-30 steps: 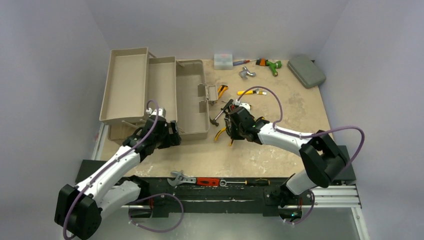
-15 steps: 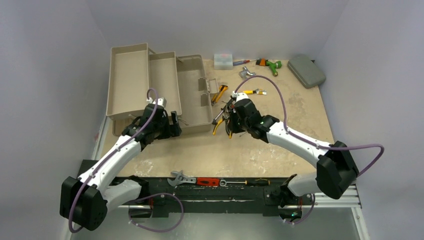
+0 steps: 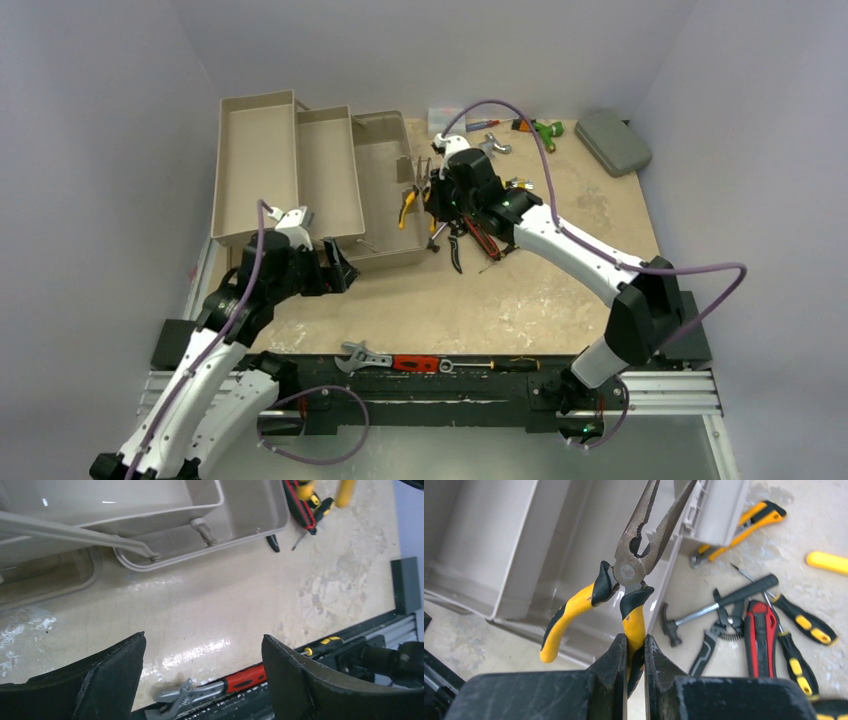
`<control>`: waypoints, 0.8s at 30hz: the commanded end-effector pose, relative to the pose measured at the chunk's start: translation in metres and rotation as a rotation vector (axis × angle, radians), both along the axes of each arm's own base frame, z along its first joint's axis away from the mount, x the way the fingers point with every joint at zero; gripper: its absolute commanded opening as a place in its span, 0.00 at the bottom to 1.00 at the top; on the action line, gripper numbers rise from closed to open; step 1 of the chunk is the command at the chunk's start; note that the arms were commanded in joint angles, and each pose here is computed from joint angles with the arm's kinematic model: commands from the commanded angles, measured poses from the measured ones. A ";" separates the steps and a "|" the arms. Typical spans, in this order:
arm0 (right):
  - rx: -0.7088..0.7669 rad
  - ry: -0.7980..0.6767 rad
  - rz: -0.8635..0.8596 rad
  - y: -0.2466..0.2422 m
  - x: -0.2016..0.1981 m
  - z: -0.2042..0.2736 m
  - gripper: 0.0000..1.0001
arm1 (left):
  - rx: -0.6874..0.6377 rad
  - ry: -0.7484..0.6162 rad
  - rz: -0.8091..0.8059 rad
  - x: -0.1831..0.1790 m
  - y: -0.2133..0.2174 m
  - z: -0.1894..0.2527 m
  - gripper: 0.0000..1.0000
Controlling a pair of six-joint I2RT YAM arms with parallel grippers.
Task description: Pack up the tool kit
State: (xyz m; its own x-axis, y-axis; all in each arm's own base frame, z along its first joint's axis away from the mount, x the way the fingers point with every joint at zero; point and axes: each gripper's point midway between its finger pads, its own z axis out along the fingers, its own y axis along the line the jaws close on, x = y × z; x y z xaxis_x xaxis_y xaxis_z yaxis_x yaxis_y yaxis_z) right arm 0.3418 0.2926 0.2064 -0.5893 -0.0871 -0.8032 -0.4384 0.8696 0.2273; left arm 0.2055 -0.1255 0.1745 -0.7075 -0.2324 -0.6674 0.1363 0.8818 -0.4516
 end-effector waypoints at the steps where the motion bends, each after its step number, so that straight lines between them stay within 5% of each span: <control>1: 0.046 -0.047 0.068 0.031 0.021 0.026 0.05 | -0.052 0.016 -0.055 -0.030 -0.003 0.025 0.83; 14: 0.123 0.090 0.220 0.096 0.032 -0.003 0.08 | -0.013 -0.031 -0.039 -0.037 0.009 0.062 0.85; 16: 0.128 0.103 0.239 0.101 0.030 -0.006 0.18 | -0.014 -0.027 -0.039 -0.037 0.009 0.062 0.85; 19: 0.123 0.117 0.245 0.101 0.027 -0.008 0.47 | -0.016 -0.023 -0.040 -0.037 0.008 0.060 0.85; 24: 0.098 0.095 0.204 0.083 0.021 -0.004 0.51 | 0.000 -0.024 -0.003 -0.039 0.016 0.059 0.85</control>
